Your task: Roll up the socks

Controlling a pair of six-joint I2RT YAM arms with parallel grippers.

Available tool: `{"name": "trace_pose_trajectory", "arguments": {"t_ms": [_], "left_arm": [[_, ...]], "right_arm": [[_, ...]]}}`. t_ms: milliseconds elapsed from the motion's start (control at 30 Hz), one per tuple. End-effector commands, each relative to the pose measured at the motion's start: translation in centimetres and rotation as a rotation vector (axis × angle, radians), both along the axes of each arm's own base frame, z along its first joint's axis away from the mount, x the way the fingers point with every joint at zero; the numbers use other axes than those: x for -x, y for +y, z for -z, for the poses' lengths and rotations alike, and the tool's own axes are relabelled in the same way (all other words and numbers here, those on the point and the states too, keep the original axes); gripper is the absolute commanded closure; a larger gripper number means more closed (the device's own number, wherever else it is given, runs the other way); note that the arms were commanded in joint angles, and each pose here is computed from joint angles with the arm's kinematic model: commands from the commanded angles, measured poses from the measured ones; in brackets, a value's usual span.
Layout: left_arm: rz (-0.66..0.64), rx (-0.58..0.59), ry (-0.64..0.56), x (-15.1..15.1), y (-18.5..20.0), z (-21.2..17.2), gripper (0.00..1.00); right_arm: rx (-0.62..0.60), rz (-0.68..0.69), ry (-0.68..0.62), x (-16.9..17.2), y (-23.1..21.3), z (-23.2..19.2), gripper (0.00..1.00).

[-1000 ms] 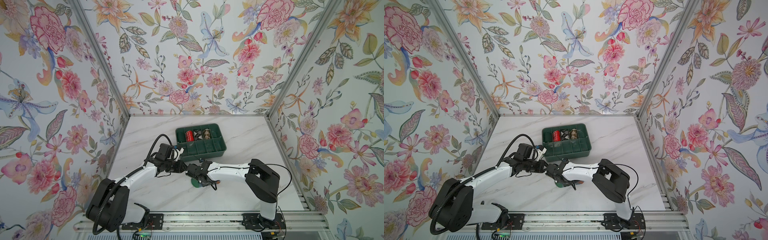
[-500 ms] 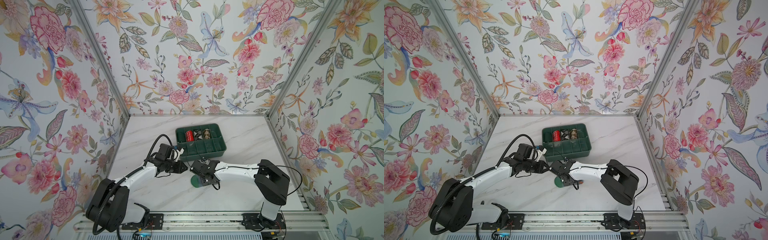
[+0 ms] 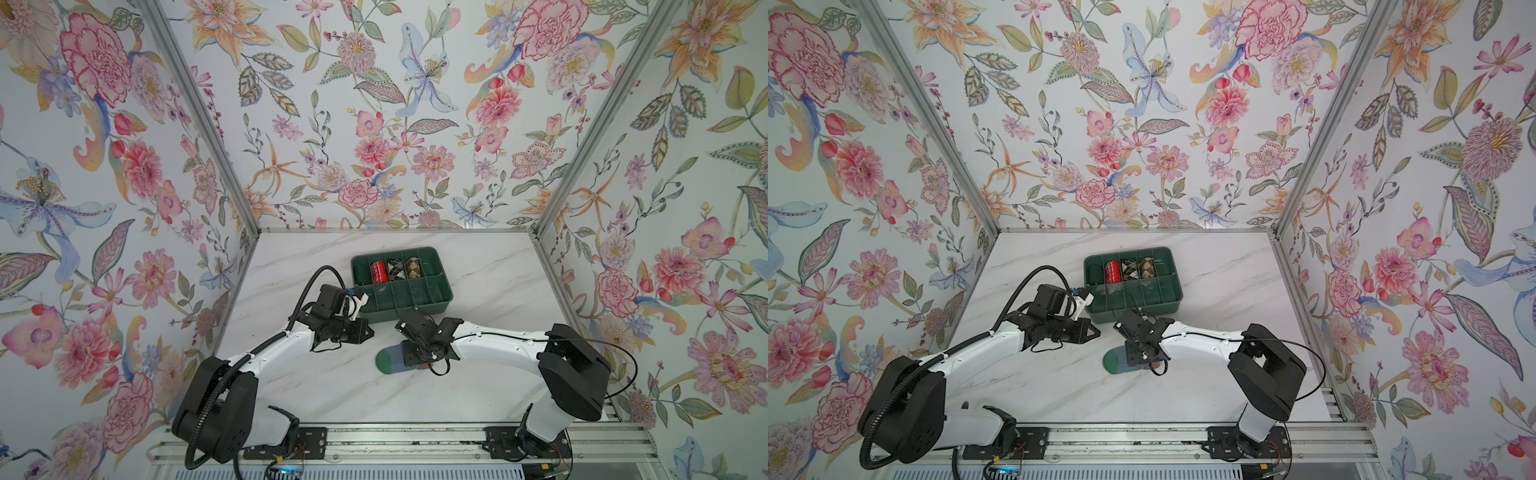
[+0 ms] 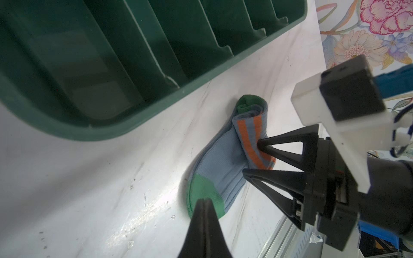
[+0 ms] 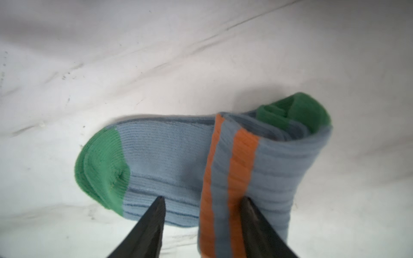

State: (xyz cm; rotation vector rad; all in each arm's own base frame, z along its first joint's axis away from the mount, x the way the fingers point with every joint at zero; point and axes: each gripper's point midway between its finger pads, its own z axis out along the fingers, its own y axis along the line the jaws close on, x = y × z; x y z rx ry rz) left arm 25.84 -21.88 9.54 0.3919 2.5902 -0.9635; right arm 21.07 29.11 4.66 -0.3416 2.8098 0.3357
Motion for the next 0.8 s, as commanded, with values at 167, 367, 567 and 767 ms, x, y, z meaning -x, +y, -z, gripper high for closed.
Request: {"name": "trace_pose_trajectory", "arguments": {"t_ms": [167, 367, 567, 767], "left_arm": [[0.036, -0.034, -0.026, -0.5, -2.1, -0.5, 0.98], [0.089, -0.022, -0.051, -0.3, -5.3, -1.8, 1.0], [0.113, -0.029, -0.048, 0.1, -6.9, -1.9, 1.0], [0.16, -0.036, -0.073, 0.8, -9.4, -2.9, 1.0]], "right_arm": [[-0.165, 0.012, 0.01, -0.5, 0.0, -1.9, 0.43], [-0.285, 0.035, 0.037, -1.0, -0.2, -2.5, 0.42], [-0.341, 0.136, -0.023, -2.3, -3.1, -5.0, 0.42], [-0.377, 0.31, -0.037, -3.5, -9.0, -5.5, 0.42]]}}
